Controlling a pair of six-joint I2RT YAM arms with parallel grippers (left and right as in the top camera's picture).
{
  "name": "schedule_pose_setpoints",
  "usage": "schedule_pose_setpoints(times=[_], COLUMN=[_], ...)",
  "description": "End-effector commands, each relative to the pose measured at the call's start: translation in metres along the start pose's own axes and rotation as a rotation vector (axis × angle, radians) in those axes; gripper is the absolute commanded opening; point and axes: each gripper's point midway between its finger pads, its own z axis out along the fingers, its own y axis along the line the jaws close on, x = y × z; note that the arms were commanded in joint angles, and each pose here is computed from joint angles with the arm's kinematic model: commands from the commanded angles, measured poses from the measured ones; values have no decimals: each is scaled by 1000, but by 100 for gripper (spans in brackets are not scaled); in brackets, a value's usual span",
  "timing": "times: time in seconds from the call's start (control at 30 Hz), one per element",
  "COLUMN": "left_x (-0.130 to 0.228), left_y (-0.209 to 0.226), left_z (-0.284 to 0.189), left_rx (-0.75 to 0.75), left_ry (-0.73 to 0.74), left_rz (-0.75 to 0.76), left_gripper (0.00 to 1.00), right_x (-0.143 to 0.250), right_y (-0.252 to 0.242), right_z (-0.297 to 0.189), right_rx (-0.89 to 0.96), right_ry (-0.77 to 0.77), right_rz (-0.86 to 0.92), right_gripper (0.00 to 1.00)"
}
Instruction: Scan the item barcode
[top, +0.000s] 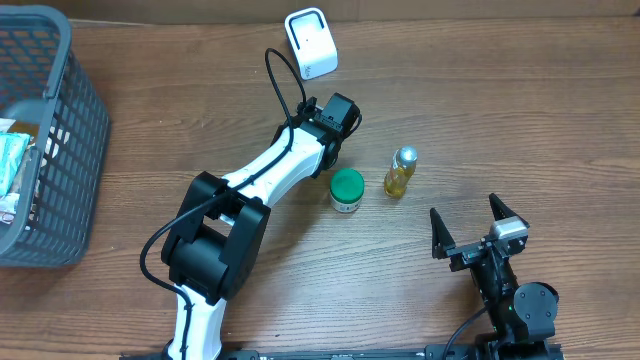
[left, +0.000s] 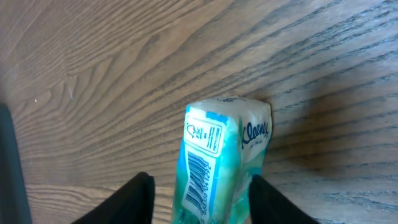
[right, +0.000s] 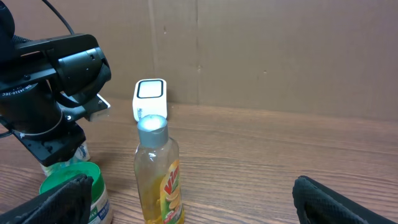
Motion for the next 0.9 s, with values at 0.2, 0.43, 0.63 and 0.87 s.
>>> schedule_pose_setpoints(times=[0.2, 0.43, 0.63, 0.87], left_x=[-18, -11, -6, -2], left_y=[-5, -5, 7, 5], left_z=[-17, -3, 9, 9], left_rx=[124, 359, 568, 659], left_ry=[10, 99, 148, 143], left_rz=[-89, -113, -142, -101], left_gripper=[78, 81, 77, 76], right_x=[3, 3, 3, 3], right_y=[1, 1, 1, 1], right_z=[0, 0, 0, 0], right_rx=[-6, -6, -6, -6], right_ry=[0, 0, 0, 0], right_rz=[1, 1, 1, 1], right_gripper=[100, 100, 100, 100])
